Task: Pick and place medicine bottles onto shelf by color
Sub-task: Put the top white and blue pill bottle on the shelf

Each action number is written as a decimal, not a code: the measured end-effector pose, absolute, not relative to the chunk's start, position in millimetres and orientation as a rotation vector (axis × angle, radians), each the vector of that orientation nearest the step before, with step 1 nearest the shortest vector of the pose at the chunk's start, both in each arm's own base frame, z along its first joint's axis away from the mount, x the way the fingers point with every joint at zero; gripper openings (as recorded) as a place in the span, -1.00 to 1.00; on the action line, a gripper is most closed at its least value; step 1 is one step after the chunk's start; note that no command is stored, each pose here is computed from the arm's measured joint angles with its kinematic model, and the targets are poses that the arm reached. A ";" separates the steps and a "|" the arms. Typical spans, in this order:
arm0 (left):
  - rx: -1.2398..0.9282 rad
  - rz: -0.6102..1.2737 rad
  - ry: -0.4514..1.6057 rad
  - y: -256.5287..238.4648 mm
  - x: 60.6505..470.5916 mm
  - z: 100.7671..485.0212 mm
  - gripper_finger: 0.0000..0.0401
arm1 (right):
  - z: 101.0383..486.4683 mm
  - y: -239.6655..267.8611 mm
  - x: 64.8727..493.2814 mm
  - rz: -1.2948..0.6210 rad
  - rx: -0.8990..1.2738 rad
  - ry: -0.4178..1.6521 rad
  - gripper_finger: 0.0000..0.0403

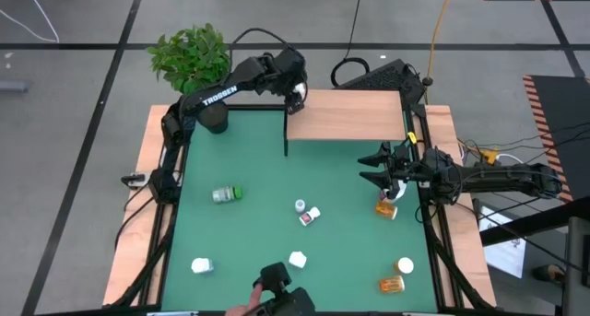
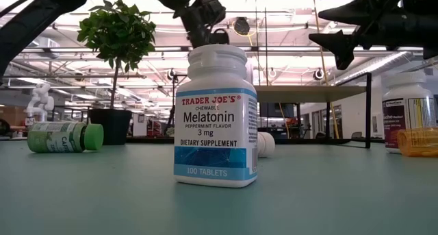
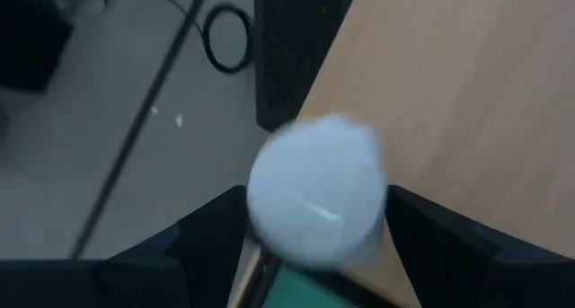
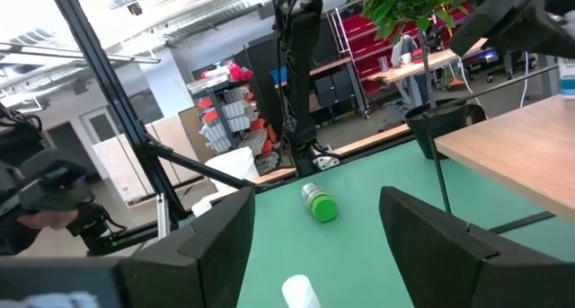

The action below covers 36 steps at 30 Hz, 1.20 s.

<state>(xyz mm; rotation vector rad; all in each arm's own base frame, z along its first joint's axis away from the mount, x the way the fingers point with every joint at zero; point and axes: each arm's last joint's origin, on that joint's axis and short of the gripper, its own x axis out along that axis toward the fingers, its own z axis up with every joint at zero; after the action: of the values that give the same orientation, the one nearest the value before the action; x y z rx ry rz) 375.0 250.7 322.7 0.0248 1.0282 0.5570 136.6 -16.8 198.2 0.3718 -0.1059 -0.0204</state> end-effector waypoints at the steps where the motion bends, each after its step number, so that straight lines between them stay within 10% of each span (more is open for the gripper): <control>1: 0.005 0.544 1.032 253.1 372.4 322.0 0.40 | 198.2 -16.8 136.6 -0.020 0.371 -0.106 0.17; 18: 0.042 0.495 0.999 259.1 371.8 324.3 0.18 | 198.2 -16.9 136.6 -0.023 0.370 -0.106 0.17; 36: -0.086 0.572 0.987 252.6 373.5 323.5 0.41 | 198.2 -16.8 136.6 -0.022 0.369 -0.106 0.17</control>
<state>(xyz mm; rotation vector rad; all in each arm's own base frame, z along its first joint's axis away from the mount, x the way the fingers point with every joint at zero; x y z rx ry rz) 373.5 252.6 323.5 -0.0860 0.9867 0.5721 136.6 -16.8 198.2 0.3690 -0.1059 -0.0219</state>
